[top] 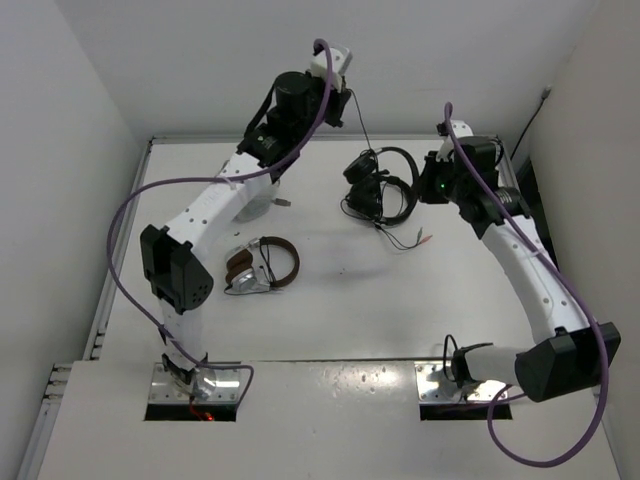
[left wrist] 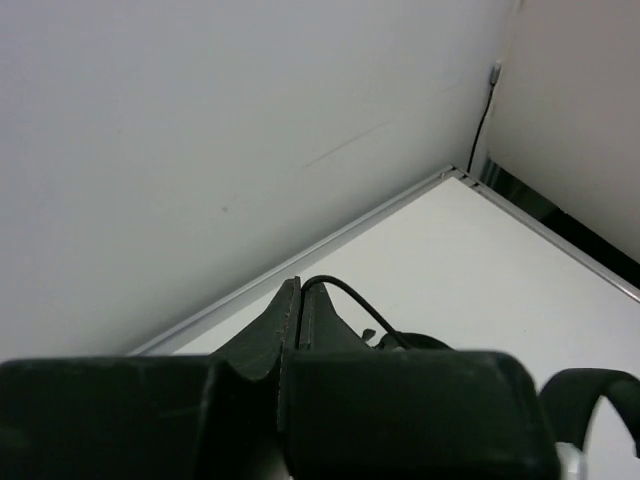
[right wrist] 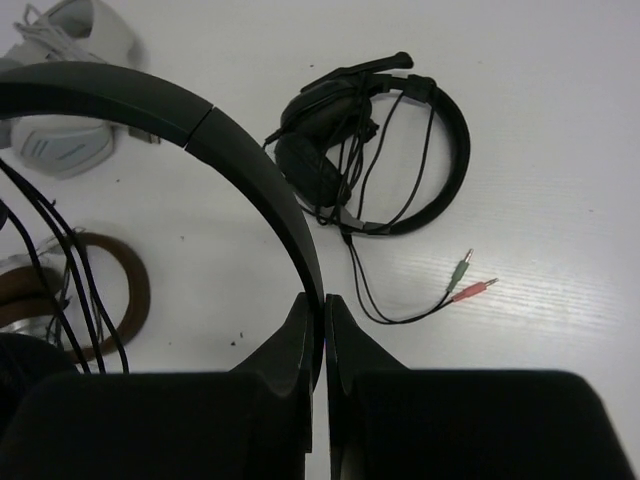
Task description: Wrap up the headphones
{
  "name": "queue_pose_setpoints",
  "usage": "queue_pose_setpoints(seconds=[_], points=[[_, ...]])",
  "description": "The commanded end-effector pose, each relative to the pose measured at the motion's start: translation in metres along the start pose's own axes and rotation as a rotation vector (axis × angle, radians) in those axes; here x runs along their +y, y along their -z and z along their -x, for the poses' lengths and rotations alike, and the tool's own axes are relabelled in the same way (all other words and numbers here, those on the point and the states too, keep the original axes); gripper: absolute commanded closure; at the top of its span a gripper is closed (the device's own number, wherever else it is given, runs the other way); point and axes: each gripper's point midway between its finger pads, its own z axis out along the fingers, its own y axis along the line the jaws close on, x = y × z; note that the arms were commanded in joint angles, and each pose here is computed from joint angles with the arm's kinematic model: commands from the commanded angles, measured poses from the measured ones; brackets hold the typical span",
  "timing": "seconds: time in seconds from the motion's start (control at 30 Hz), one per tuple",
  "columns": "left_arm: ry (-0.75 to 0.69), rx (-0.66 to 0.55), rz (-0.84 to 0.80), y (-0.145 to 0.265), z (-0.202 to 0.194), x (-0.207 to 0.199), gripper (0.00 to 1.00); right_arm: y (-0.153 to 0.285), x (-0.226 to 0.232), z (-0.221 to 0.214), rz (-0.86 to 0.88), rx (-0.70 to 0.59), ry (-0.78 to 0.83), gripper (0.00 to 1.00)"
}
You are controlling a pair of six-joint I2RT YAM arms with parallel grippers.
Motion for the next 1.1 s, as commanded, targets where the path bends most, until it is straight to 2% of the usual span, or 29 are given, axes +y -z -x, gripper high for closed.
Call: queue_pose_setpoints(seconds=[0.0, 0.07, 0.23, 0.37, 0.43, 0.5, 0.67, 0.8, 1.0, 1.07], points=[[0.074, -0.031, -0.034, -0.002, 0.009, 0.014, 1.0, 0.017, 0.014, 0.016, 0.109, -0.047, -0.004, 1.0], [0.099, -0.007, -0.111, -0.001, -0.002, 0.018, 1.0, 0.022, 0.02, 0.013, 0.166, -0.023, -0.014, 1.0], [0.225, 0.122, -0.299, 0.005, -0.065, 0.006, 1.0, 0.029, 0.028, 0.024, 0.277, -0.011, -0.125, 1.0], [0.377, 0.194, -0.448, 0.028, -0.096, -0.021, 1.0, 0.027, 0.035, 0.028, 0.339, 0.025, -0.196, 1.0], [0.473, 0.269, -0.541, 0.043, -0.121, -0.04, 1.0, 0.028, 0.042, 0.031, 0.378, 0.028, -0.212, 1.0], [0.554, 0.301, -0.599, 0.054, -0.125, -0.057, 1.0, 0.027, 0.043, 0.034, 0.378, 0.034, -0.239, 1.0], [0.714, 0.37, -0.698, 0.091, -0.141, -0.088, 1.0, 0.016, 0.027, 0.034, 0.282, 0.033, -0.274, 1.0], [0.842, 0.399, -0.695, 0.117, -0.142, -0.098, 1.0, 0.01, 0.012, 0.026, 0.174, 0.035, -0.311, 1.0], [0.946, 0.463, -0.706, 0.145, -0.146, -0.121, 1.0, 0.005, 0.0, 0.01, 0.061, 0.054, -0.326, 1.0], [0.976, 0.512, -0.696, 0.155, -0.162, -0.128, 1.0, 0.001, -0.004, 0.001, 0.037, 0.083, -0.341, 1.0]])
